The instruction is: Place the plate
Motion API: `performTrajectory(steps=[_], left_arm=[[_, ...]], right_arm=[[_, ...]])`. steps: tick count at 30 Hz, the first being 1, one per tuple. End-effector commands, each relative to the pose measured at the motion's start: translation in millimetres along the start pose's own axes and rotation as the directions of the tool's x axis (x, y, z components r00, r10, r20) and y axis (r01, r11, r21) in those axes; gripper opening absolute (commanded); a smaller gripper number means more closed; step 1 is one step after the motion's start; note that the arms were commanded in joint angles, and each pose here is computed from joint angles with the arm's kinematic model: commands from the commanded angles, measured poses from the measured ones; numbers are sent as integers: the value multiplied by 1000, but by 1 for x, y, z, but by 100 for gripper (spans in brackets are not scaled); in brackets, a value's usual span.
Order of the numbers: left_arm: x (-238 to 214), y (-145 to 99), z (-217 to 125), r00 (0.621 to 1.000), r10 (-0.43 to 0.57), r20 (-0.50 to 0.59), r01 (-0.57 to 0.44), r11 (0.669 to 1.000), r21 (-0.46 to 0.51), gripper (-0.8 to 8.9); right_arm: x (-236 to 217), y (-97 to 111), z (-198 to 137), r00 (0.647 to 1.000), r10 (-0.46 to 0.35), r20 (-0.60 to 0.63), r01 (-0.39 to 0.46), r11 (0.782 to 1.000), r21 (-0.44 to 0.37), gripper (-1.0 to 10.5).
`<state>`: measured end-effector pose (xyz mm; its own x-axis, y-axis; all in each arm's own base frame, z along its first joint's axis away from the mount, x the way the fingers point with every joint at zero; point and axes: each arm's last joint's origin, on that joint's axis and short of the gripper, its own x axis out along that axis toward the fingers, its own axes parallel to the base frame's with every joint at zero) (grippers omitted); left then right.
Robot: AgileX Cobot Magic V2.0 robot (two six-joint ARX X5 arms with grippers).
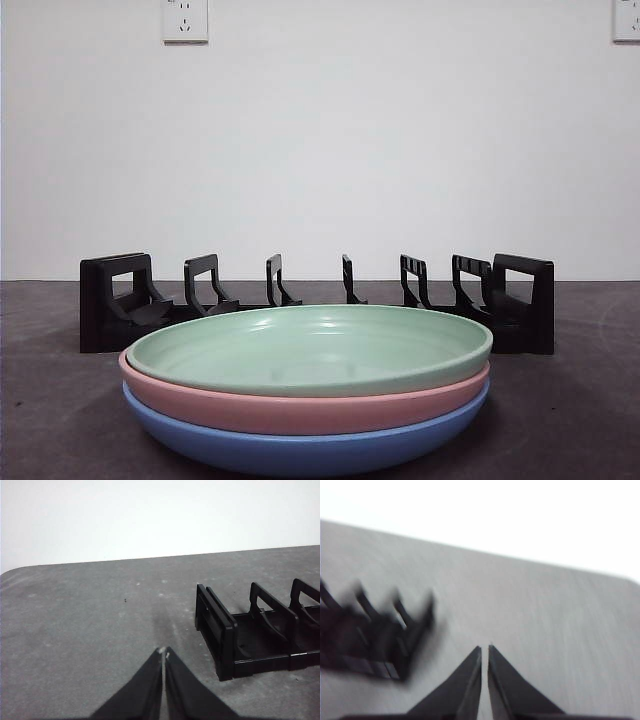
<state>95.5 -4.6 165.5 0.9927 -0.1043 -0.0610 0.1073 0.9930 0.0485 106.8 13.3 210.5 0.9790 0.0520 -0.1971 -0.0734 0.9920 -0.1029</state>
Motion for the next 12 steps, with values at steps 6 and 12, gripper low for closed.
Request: performTrajectory(steps=[6,12], left_arm=[[2,0,-6,1000,-1,-11,1,1000,8,7],[2,0,-6,1000,-1,-11,1,1000,8,7]], right_arm=[[-4,-3,-46,995,-72,62,69,996,47,19],[1,-3,-62,997,-81,19,80,996,50,19]])
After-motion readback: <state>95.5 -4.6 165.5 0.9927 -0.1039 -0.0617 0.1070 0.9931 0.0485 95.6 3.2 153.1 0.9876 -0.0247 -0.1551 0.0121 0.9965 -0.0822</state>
